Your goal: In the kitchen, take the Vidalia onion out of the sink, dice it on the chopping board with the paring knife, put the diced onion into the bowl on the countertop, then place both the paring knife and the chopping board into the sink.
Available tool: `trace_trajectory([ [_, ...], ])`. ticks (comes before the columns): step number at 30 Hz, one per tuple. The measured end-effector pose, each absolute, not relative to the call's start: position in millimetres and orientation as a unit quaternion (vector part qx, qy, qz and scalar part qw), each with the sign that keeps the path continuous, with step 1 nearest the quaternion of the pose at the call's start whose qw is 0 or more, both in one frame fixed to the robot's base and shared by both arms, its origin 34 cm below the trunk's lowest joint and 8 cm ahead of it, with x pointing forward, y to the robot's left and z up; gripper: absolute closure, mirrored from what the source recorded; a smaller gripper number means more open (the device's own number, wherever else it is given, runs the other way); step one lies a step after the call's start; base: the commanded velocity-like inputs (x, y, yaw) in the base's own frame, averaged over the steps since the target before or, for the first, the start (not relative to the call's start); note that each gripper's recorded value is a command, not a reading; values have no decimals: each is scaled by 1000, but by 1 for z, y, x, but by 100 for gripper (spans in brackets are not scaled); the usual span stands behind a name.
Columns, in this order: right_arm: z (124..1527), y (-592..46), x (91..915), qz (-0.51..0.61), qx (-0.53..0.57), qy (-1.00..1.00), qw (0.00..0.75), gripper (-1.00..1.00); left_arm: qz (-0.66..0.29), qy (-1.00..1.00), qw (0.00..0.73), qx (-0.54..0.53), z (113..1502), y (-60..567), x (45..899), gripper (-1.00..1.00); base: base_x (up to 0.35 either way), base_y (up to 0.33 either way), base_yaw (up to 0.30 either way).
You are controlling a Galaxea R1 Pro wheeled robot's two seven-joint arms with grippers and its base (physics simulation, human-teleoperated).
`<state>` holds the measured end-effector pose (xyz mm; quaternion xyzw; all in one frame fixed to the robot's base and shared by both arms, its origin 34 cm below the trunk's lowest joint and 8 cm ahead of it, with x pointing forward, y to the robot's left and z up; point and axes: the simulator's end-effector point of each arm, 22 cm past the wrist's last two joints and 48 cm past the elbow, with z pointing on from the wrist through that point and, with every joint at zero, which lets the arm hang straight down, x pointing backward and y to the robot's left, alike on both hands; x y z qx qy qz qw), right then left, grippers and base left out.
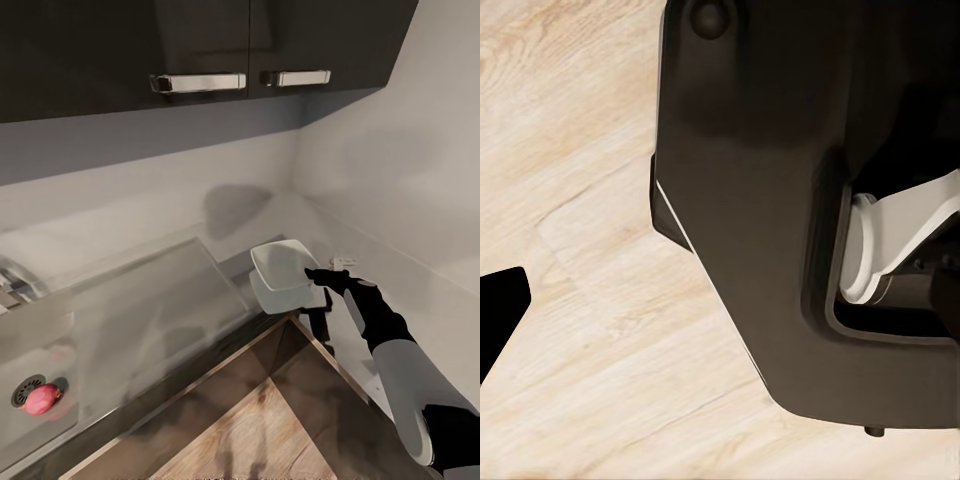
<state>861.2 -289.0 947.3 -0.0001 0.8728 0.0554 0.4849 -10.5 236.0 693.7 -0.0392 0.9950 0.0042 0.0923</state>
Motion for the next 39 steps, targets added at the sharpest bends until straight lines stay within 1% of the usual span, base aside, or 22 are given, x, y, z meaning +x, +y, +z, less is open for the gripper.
trace_trajectory([
  [9, 940, -289, 861, 55, 0, 875, 481, -100, 4, 995, 87, -39, 695, 236, -14, -100, 0, 0, 0],
  [10, 940, -289, 861, 55, 0, 875, 482, 100, 4, 995, 87, -39, 695, 236, -14, -100, 0, 0, 0],
  [39, 952, -289, 862, 54, -1, 870, 489, 100, 4, 995, 95, -39, 693, 236, -9, -100, -6, 0, 0],
])
